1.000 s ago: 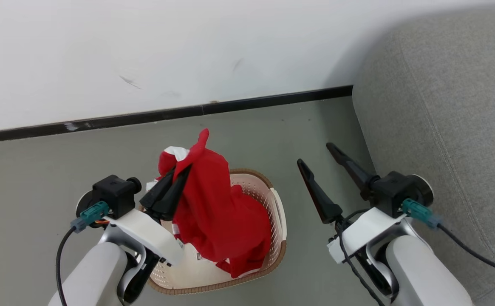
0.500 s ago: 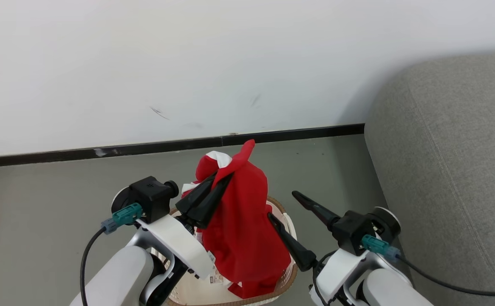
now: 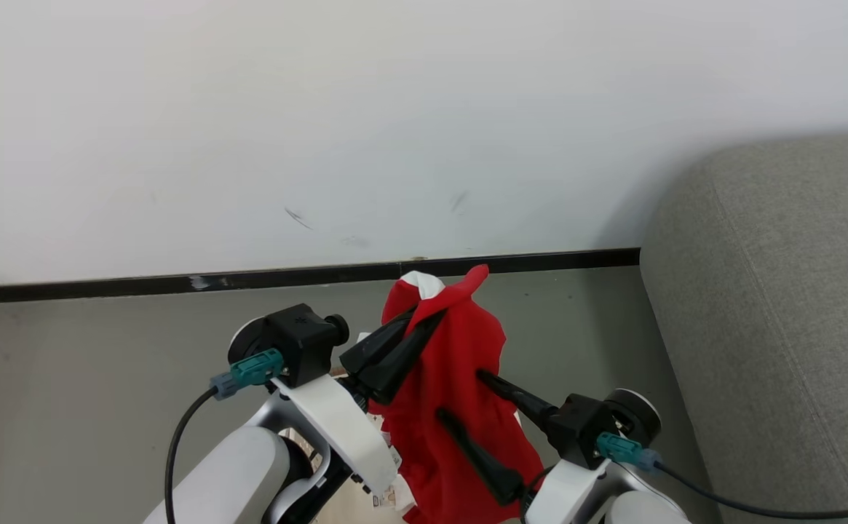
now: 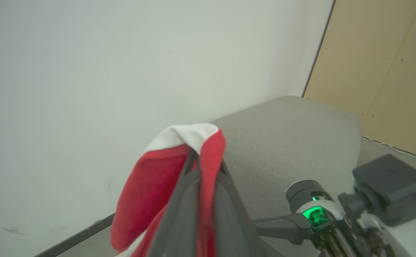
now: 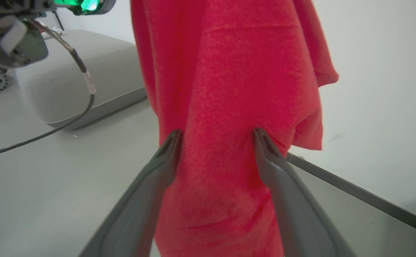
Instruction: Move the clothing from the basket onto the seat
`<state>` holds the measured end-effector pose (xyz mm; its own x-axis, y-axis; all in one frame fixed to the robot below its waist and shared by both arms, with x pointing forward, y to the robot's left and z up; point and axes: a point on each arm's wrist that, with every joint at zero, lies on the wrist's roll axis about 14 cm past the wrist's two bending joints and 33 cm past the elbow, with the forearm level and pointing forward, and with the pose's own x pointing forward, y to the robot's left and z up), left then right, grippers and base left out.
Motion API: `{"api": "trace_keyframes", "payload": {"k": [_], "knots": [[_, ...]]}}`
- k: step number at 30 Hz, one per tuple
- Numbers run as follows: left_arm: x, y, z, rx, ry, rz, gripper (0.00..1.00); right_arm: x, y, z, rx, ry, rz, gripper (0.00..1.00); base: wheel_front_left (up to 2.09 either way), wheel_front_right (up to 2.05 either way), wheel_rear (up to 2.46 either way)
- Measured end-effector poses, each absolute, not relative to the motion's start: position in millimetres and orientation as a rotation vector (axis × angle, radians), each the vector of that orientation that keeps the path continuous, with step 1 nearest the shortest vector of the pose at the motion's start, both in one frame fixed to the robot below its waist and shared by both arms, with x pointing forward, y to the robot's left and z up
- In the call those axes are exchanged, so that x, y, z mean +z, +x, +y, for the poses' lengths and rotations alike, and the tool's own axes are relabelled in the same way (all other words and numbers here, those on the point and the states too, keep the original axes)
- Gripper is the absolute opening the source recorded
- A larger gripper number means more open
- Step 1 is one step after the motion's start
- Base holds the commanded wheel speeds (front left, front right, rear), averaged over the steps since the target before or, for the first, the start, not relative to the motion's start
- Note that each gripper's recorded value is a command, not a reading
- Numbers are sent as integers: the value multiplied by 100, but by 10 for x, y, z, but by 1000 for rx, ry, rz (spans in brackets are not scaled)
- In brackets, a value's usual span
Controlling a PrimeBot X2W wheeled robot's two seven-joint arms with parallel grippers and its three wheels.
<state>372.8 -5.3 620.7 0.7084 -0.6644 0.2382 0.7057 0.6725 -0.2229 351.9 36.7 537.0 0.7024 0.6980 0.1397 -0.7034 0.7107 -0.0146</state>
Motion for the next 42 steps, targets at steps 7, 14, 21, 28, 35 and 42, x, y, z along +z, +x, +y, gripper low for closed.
{"api": "trace_keyframes", "payload": {"k": [7,14,21,28,35,42], "knots": [[6307,3641,-64,-784,-291,-151,0,5375,3473,376,780,60,-134,100,0,0,0],[6511,3467,-182,-840,-291,-195,0,5409,3513,306,759,55,-144,100,0,0,0],[6596,3305,-300,-905,-295,-189,0,5396,3483,291,761,47,-143,100,0,0,0],[6564,3198,-360,-941,-342,-141,0,5427,3425,345,784,41,-154,100,0,0,0],[6539,3155,-355,-951,-359,-116,0,5436,3451,279,777,6,-167,100,0,0,0],[6588,3110,-371,-966,-389,-112,0,5344,3496,210,757,-5,-139,13,0,0,0]]}}
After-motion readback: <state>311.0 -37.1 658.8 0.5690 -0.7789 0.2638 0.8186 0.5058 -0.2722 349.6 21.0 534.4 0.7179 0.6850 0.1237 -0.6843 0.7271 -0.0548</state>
